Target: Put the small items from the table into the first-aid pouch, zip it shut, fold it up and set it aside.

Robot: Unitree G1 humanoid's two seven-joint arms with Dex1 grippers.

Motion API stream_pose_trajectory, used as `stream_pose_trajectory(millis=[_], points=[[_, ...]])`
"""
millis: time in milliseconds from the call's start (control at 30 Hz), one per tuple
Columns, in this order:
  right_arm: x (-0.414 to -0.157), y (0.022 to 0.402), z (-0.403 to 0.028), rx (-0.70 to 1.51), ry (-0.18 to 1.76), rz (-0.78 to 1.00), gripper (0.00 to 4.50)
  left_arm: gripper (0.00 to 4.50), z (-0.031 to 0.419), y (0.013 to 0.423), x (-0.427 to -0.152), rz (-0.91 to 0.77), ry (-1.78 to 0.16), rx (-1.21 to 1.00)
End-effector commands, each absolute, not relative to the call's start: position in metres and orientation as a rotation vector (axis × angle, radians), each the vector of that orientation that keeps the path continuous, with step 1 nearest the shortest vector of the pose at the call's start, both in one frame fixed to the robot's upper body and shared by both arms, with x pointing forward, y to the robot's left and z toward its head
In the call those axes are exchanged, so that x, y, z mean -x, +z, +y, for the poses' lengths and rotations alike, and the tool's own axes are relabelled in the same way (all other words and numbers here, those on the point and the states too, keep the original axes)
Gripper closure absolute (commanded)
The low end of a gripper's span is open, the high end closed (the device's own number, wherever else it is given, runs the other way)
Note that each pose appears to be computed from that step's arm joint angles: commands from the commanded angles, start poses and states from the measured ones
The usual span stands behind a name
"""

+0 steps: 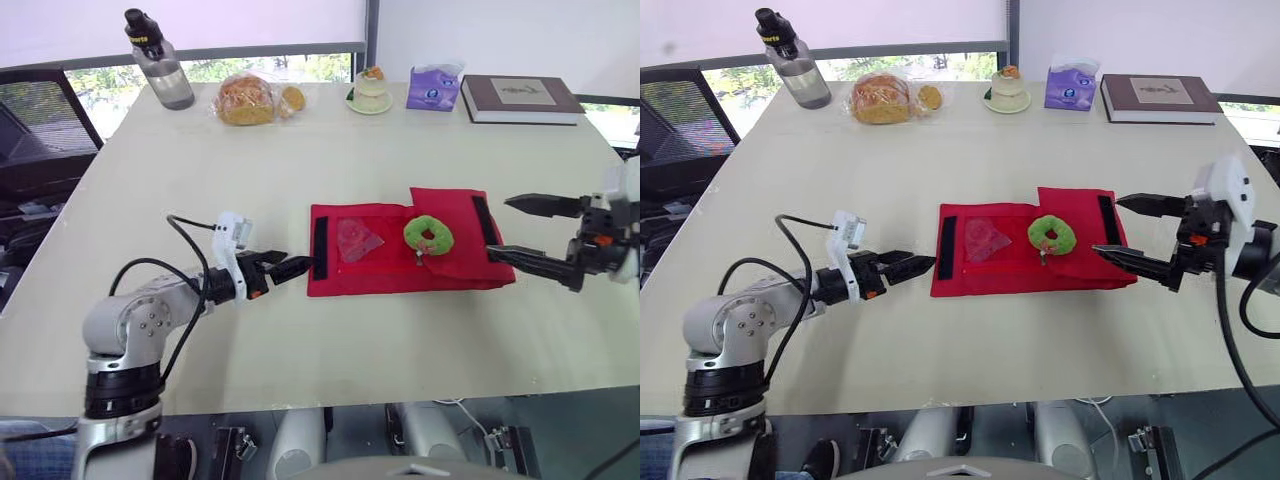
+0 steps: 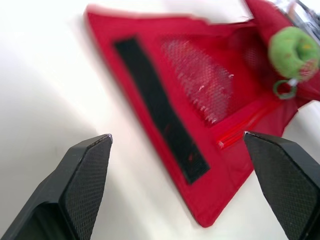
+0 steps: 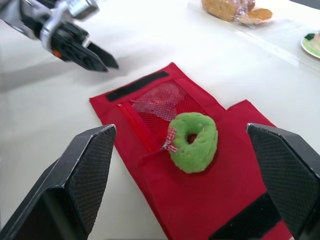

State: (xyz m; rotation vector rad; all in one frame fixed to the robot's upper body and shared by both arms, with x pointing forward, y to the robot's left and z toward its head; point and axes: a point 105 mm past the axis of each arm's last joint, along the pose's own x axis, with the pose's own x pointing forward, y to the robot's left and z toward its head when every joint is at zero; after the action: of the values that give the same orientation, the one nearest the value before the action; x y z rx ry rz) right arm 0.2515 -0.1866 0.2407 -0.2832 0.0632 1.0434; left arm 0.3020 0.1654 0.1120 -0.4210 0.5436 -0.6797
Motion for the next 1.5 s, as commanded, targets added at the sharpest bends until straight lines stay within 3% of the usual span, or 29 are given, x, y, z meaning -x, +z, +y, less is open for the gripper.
stream_pose_trajectory(millis=[33,200,367,467,700,733,933,1233,1300,1333,1367,1433,1500], points=[[-0.243,0.264,-0.174,0.321,1.091,-0.023,0.06,0.00,0.145,0.103,-0.293,0.685,-0.716,0.547],[-0.240,0.267,-0.163,0.319,1.124,-0.039,0.06,0.00,0.126,0.096,-0.293,0.775,-0.733,0.667],[-0.239,0.270,-0.161,0.313,1.130,-0.047,0.06,0.00,0.117,0.104,-0.297,0.741,-0.770,0.760],[-0.237,0.271,-0.160,0.303,1.136,-0.053,0.00,0.87,0.120,0.114,-0.304,0.694,-0.772,0.823],[-0.237,0.270,-0.157,0.294,1.140,-0.055,0.00,4.24,0.122,0.113,-0.301,0.707,-0.772,0.818],[-0.237,0.269,-0.156,0.289,1.141,-0.051,0.00,4.39,0.123,0.113,-0.302,0.698,-0.759,0.831],[-0.239,0.263,-0.155,0.280,1.143,-0.034,0.00,4.39,0.136,0.108,-0.292,0.707,-0.756,0.810],[-0.253,0.235,-0.148,0.309,1.153,0.055,0.00,4.39,0.212,0.132,-0.304,0.684,-0.690,0.656],[-0.261,0.228,-0.140,0.343,1.166,0.054,0.58,4.50,0.215,0.140,-0.305,0.669,-0.742,0.627],[-0.265,0.224,-0.136,0.360,1.176,0.051,1.09,4.50,0.215,0.143,-0.305,0.666,-0.766,0.609],[-0.268,0.222,-0.131,0.370,1.191,0.047,1.19,4.50,0.213,0.146,-0.306,0.663,-0.791,0.594],[-0.279,0.213,-0.117,0.406,1.229,0.039,2.32,4.50,0.206,0.155,-0.306,0.662,-0.863,0.562],[-0.294,0.203,-0.098,0.437,1.257,0.020,2.97,4.50,0.197,0.163,-0.308,0.665,-0.923,0.536]])
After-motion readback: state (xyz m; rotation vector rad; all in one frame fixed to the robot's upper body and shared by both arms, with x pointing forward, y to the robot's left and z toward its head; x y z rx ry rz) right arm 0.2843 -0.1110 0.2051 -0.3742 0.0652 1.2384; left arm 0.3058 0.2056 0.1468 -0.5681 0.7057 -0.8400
